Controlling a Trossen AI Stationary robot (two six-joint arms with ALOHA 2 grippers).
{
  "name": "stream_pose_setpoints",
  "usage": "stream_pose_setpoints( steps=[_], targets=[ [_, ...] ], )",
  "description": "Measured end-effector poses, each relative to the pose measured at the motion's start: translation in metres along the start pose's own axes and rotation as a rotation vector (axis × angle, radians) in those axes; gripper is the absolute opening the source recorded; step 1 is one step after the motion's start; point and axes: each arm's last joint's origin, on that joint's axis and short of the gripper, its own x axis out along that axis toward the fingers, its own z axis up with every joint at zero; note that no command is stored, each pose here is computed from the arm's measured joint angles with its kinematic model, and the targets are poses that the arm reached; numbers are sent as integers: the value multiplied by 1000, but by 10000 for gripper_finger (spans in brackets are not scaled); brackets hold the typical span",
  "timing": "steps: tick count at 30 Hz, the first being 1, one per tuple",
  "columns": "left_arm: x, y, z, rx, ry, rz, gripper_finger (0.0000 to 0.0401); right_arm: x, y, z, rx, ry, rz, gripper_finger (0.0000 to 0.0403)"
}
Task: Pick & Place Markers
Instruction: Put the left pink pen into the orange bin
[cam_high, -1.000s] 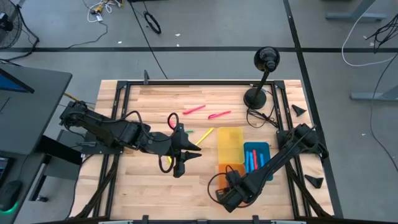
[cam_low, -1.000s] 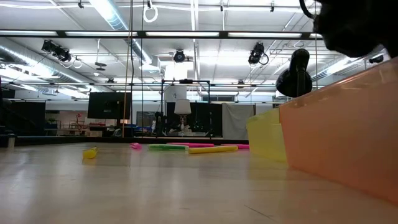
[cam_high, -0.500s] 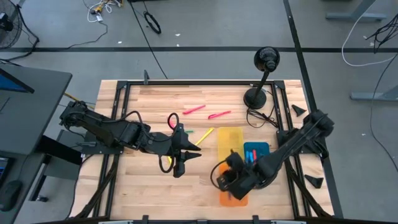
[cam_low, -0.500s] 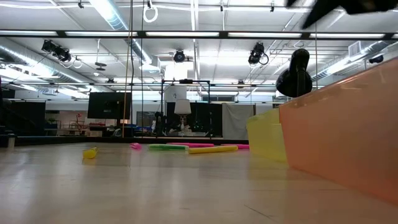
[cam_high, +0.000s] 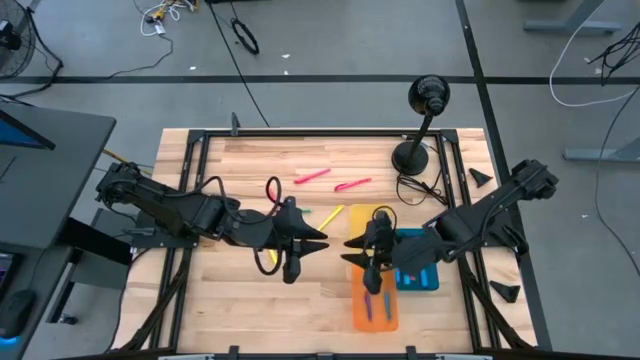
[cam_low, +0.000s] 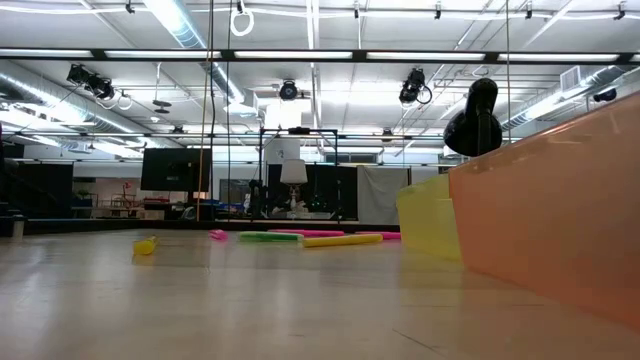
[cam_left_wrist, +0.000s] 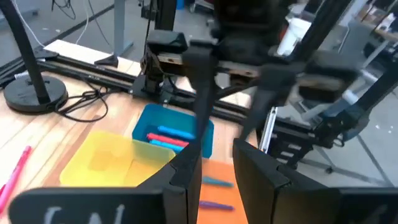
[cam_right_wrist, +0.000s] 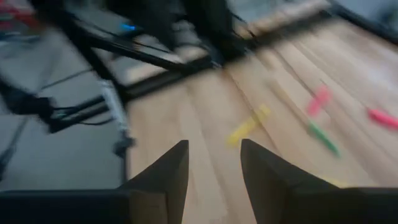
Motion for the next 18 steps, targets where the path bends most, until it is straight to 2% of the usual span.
stream_pose_setpoints(
  steps=[4,7,11,14,18],
  targets=[
    [0,0,3,-30,-43,35,97,-6,3,19,-97,-103,133,144],
    [0,2,3,-50,-63,81,97,-12,7,29,-156,-190,187,144],
    [0,3,3,-55,-75,106,97,-16,9,36,-227,-260,207,144],
    [0,4,3,-65,-67,116,102,-16,8,37,-247,-262,203,144],
    [-3,19,3,-126,-38,215,135,-15,5,36,-260,-239,185,144]
  ],
)
